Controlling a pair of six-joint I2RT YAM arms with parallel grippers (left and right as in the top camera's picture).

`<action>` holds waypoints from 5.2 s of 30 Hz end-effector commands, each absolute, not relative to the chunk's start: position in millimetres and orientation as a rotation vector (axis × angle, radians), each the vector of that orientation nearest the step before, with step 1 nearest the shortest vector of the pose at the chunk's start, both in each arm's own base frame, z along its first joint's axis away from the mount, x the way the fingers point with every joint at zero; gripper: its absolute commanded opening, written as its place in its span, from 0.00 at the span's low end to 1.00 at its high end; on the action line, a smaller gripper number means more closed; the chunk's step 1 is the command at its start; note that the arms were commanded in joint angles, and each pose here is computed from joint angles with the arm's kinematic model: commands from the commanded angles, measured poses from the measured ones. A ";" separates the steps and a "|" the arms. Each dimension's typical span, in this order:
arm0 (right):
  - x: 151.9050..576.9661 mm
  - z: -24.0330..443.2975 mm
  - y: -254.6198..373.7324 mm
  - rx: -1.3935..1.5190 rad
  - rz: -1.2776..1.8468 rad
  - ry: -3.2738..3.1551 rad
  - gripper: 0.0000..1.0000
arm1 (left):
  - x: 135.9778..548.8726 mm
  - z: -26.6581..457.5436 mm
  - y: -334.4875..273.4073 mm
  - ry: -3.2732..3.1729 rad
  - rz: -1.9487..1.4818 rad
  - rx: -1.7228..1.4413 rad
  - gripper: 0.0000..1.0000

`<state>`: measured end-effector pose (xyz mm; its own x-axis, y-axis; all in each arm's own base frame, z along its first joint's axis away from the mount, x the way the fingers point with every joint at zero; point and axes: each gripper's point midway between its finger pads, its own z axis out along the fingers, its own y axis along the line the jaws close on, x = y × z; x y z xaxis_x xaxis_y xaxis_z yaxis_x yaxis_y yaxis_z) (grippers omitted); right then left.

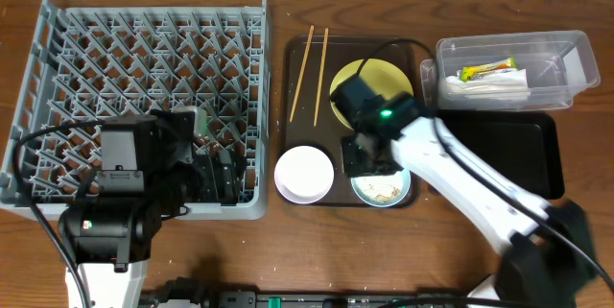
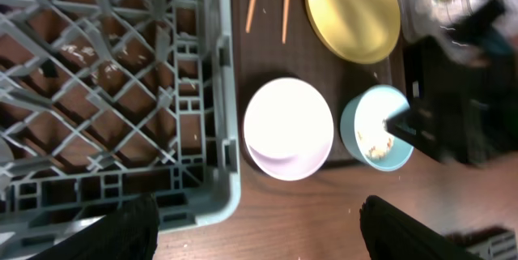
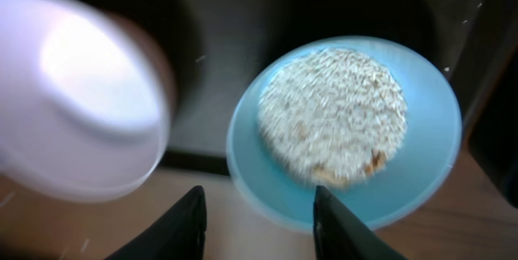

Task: Sort waste into correct bins and load items into the dishwasher
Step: 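Grasp the blue bowl with rice using the right gripper, then tip the blue bowl over the black tray to pour out the rice, then return the empty blue bowl upside down onto the brown tray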

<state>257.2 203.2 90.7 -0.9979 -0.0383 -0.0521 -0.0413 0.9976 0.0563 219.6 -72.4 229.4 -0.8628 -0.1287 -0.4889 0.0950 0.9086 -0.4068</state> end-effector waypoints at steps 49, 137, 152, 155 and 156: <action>328.0 156.0 35.1 0.244 1.470 2.179 0.01 | 214.8 232.9 -76.8 2.548 -0.574 0.056 0.82; 236.0 111.1 182.1 -0.461 0.323 2.668 0.01 | 228.9 243.8 -79.3 2.474 -0.588 0.058 0.81; 257.0 108.8 194.0 -0.423 0.212 2.679 0.65 | 279.2 266.8 -86.2 2.422 -0.512 0.098 0.74; 274.0 139.9 180.2 -0.320 0.241 2.633 0.67 | 297.9 265.8 -97.6 2.467 -0.434 0.150 0.74; 280.5 151.5 173.7 -0.275 0.261 2.613 0.68 | 305.0 265.1 -105.4 2.478 -0.412 0.180 0.74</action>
<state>252.8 187.5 102.4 -0.8893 -0.2545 -0.3799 -0.3102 0.9462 0.0923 284.4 -96.3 262.2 -0.8052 -0.0219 -0.5926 0.2185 0.9180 -0.3308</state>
